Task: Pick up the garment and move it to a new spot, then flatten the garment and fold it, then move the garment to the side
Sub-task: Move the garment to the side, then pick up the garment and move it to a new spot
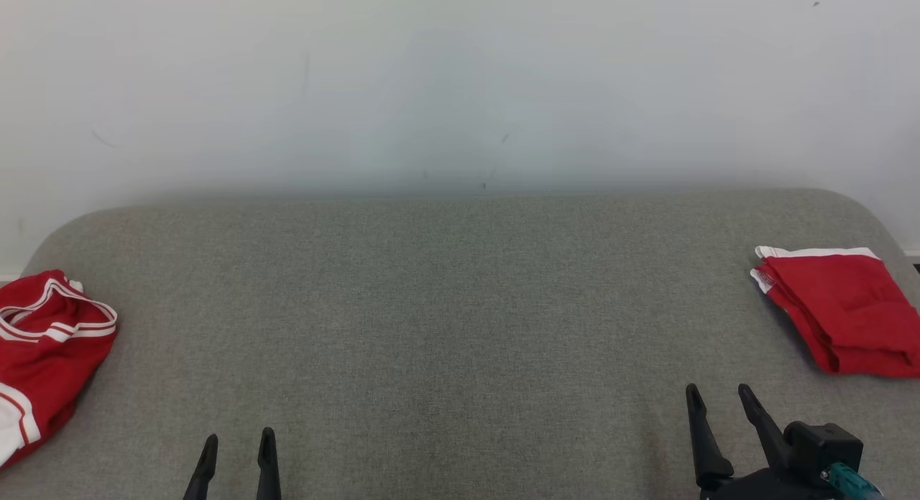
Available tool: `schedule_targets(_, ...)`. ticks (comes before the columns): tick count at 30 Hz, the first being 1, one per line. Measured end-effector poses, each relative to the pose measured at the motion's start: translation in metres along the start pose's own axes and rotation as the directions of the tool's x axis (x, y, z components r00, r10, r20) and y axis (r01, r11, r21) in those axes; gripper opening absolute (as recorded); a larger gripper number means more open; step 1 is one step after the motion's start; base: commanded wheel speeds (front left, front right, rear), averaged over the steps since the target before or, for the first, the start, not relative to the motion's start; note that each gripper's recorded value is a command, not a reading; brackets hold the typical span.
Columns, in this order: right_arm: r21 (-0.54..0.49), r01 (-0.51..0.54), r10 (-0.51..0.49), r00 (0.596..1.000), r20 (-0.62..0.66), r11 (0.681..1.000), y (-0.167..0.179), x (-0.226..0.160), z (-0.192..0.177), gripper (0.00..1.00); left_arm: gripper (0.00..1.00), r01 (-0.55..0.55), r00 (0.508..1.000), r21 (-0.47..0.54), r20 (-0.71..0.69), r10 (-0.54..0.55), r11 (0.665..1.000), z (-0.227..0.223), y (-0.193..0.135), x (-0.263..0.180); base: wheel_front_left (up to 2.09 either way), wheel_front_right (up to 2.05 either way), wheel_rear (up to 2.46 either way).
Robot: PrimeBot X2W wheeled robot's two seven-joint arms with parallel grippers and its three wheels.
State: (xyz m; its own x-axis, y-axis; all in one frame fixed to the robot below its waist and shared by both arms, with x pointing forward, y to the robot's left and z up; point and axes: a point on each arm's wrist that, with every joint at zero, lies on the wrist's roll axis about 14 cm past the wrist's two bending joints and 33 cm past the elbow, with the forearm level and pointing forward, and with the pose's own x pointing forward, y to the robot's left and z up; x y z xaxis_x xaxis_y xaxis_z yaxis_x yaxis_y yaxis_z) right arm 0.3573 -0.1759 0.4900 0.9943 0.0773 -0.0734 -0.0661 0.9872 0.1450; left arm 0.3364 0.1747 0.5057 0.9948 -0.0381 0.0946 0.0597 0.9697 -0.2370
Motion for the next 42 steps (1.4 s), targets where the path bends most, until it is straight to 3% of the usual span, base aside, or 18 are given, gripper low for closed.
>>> schedule_targets(14, 0.011, -0.039, 0.039, 0.999, -0.019, 0.999, 0.013, 0.004, -0.007, 1.00, 1.00, -0.036, 0.999, 0.005, 0.011, 0.036, 0.999, 0.004, 0.012, -0.008, 0.00, 0.00, 0.00)
schedule_targets(27, 0.019, -0.201, 0.202, 0.977, -0.068, 0.979, 0.068, 0.018, -0.022, 1.00, 1.00, -0.173, 0.984, 0.035, 0.043, 0.172, 0.984, 0.014, 0.051, -0.042, 0.00, 0.00, 0.00)
schedule_targets(35, 0.026, -0.364, 0.364, 0.927, -0.091, 0.931, 0.126, 0.027, -0.030, 1.00, 1.00, -0.321, 0.946, 0.050, 0.074, 0.317, 0.946, 0.022, 0.090, -0.088, 0.00, 0.00, 0.00)
schedule_targets(42, 0.007, -0.532, 0.530, 0.841, -0.110, 0.846, 0.192, 0.033, -0.030, 1.00, 1.00, -0.469, 0.878, 0.037, 0.127, 0.461, 0.882, 0.037, 0.124, -0.133, 0.00, 0.00, 0.00)
